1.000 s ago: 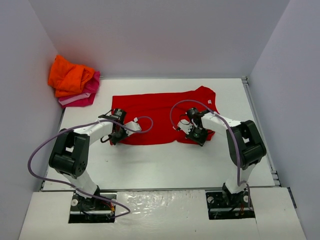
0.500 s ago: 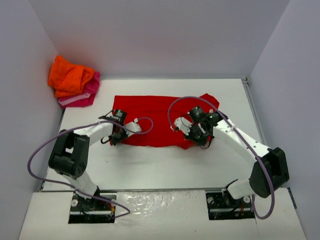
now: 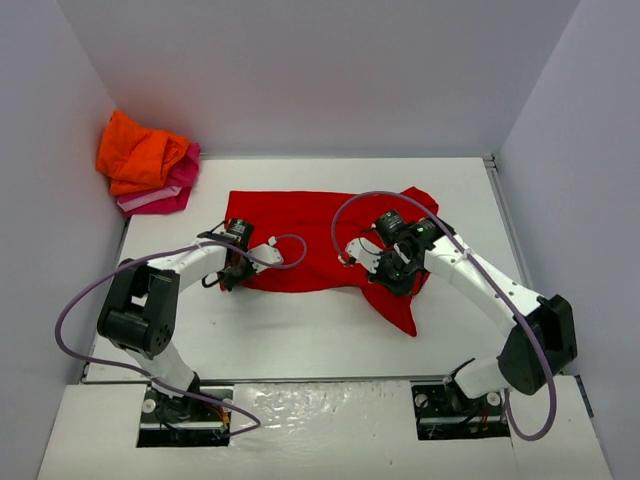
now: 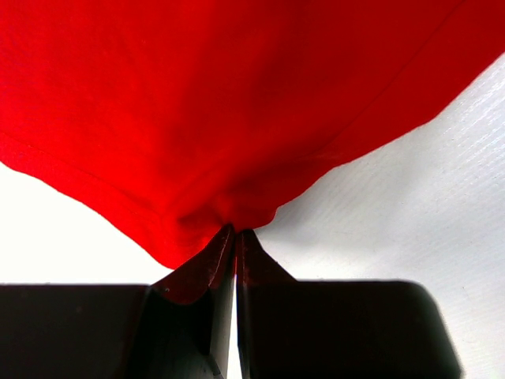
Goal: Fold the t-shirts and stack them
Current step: Grap the side of the flattened tshirt closest away from the robot with both arms
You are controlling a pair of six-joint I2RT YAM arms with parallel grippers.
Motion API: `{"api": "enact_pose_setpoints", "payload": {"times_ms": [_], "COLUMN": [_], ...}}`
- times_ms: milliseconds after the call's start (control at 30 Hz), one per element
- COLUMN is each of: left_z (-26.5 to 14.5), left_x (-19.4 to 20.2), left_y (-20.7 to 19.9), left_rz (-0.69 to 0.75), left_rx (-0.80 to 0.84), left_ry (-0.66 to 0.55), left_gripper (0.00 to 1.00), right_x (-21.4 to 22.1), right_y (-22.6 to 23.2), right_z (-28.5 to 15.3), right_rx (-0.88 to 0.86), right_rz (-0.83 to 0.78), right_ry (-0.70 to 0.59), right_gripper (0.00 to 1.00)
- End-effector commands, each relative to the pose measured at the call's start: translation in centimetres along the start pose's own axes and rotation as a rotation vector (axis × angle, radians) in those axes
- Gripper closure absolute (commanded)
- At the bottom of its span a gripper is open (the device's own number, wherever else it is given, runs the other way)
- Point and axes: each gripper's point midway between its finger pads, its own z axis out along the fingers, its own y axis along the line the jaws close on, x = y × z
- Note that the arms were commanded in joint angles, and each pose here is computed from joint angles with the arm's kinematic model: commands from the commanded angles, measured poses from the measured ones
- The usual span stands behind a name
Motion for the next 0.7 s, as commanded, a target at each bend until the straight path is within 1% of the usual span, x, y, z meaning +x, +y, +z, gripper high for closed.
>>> {"api": "enact_pose_setpoints", "payload": {"times_ms": [0, 100, 167, 200, 300, 333, 433, 467, 533, 567, 600, 667], "left_z": [0.3, 0.5, 0.6, 0.7, 0.8, 0.8, 0.9, 0.8, 0.8, 0.8, 0.8, 0.8], "left_x": [-0.3, 0.0, 0.2, 0.3, 0.0, -0.1, -0.1, -0.1, -0.1, 0.0, 0.0, 0.1], "left_y": [-0.3, -0.6, -0.7, -0.8, -0.6, -0.5, -0.4, -0.4, -0.4, -0.4, -0.5, -0.6], "left_rz": [-0.003, -0.005, -0.003, -0.002, -0.001, -0.001, -0.006, -0.006, -0.005, -0.006, -0.007, -0.006], "left_rx": [0.023, 0.027, 0.029, 0.03, 0.029, 0.029, 0.032, 0.031, 0.027, 0.027, 0.029, 0.03], "left_ry": [-0.002, 0.005, 0.01, 0.012, 0.009, 0.009, 0.015, 0.015, 0.012, 0.013, 0.013, 0.012], "left_gripper": [1.0, 1.0, 1.0, 1.0, 1.0, 1.0, 1.0, 1.0, 1.0, 1.0, 1.0, 1.0], "right_x": [-1.7, -2.1, -2.1, -2.2, -3.9, -4.4, -5.1, -5.2, -5.1, -4.8, -4.4, -3.6], "right_y": [0.4, 2.0, 3.6, 3.8, 2.2, 1.2, -2.8, -4.0, -5.6, -5.9, -6.0, -5.7], "right_z": [1.0, 2.7, 4.0, 4.4, 5.6, 5.6, 4.1, 3.2, 1.4, 0.5, -0.2, -0.9], "right_rx": [-0.082, -0.152, -0.187, -0.179, -0.04, 0.018, 0.214, 0.27, 0.34, 0.347, 0.347, 0.325], "right_rz": [-0.035, -0.06, -0.092, -0.104, -0.098, -0.088, -0.057, -0.047, -0.031, -0.025, -0.022, -0.027], "right_ry": [0.011, 0.047, 0.084, 0.09, 0.055, 0.051, 0.057, 0.058, 0.042, 0.031, 0.022, 0.01], "right_gripper": [1.0, 0.99, 0.93, 0.86, 0.51, 0.41, 0.4, 0.39, 0.33, 0.29, 0.29, 0.34]}}
